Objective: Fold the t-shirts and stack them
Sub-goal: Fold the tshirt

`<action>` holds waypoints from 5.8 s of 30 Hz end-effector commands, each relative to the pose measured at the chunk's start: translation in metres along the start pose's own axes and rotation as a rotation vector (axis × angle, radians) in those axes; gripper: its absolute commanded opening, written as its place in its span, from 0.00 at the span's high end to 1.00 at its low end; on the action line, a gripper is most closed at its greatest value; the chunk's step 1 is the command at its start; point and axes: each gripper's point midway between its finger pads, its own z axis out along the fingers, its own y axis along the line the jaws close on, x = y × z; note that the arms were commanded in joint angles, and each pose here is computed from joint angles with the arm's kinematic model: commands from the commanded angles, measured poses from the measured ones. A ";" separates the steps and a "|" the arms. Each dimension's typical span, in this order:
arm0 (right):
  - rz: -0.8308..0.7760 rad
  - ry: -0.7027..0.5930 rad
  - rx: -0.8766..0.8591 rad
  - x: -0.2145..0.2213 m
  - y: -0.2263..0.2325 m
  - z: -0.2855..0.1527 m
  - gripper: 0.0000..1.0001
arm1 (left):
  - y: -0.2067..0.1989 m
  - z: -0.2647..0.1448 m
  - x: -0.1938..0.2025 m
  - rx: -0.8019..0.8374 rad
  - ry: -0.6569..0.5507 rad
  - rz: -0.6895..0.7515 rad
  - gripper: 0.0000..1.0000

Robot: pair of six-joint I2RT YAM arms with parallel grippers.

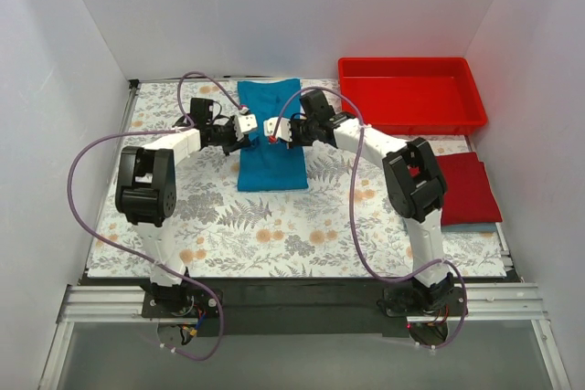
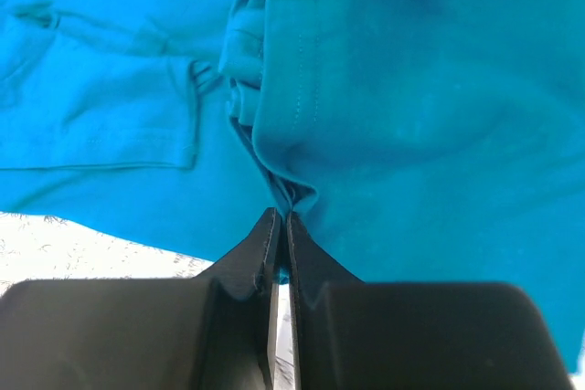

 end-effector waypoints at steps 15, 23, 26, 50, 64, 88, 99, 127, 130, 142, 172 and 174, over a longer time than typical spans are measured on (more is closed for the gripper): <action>-0.073 -0.008 0.075 0.018 -0.036 0.035 0.99 | 0.043 0.018 0.021 -0.101 0.024 0.044 1.00; -0.073 0.041 0.171 0.012 -0.067 0.015 0.43 | 0.074 -0.001 0.001 -0.199 0.015 -0.040 0.59; -0.072 0.032 0.207 -0.004 -0.077 -0.014 0.39 | 0.085 -0.028 -0.021 -0.217 -0.034 -0.094 0.51; 0.145 0.081 -0.229 -0.004 0.118 -0.024 0.56 | -0.086 -0.028 0.014 0.025 0.048 0.003 0.46; 0.135 0.158 -0.271 0.029 0.141 -0.004 0.70 | -0.116 -0.016 0.056 0.092 0.147 0.031 0.53; 0.049 0.053 -0.094 -0.054 0.046 -0.086 0.99 | -0.068 -0.070 -0.067 0.037 0.008 0.049 1.00; 0.006 -0.037 -0.222 -0.118 0.138 -0.159 0.99 | -0.185 -0.131 -0.113 0.220 -0.037 0.067 1.00; 0.005 0.040 -0.225 -0.043 0.041 -0.094 0.99 | -0.051 -0.082 -0.077 0.075 0.013 0.043 1.00; -0.011 0.043 -0.222 -0.031 0.029 -0.082 0.99 | -0.033 -0.069 -0.067 0.093 0.016 0.027 1.00; 0.030 0.112 -0.235 0.053 -0.002 0.006 0.99 | 0.014 -0.001 0.010 0.074 0.072 -0.109 0.99; 0.607 0.073 -0.528 -0.038 0.158 -0.067 0.99 | -0.145 -0.064 0.015 0.216 0.055 -0.050 0.96; 0.614 0.081 -0.489 -0.031 0.140 -0.059 0.99 | -0.138 -0.062 0.015 0.210 0.048 -0.072 0.96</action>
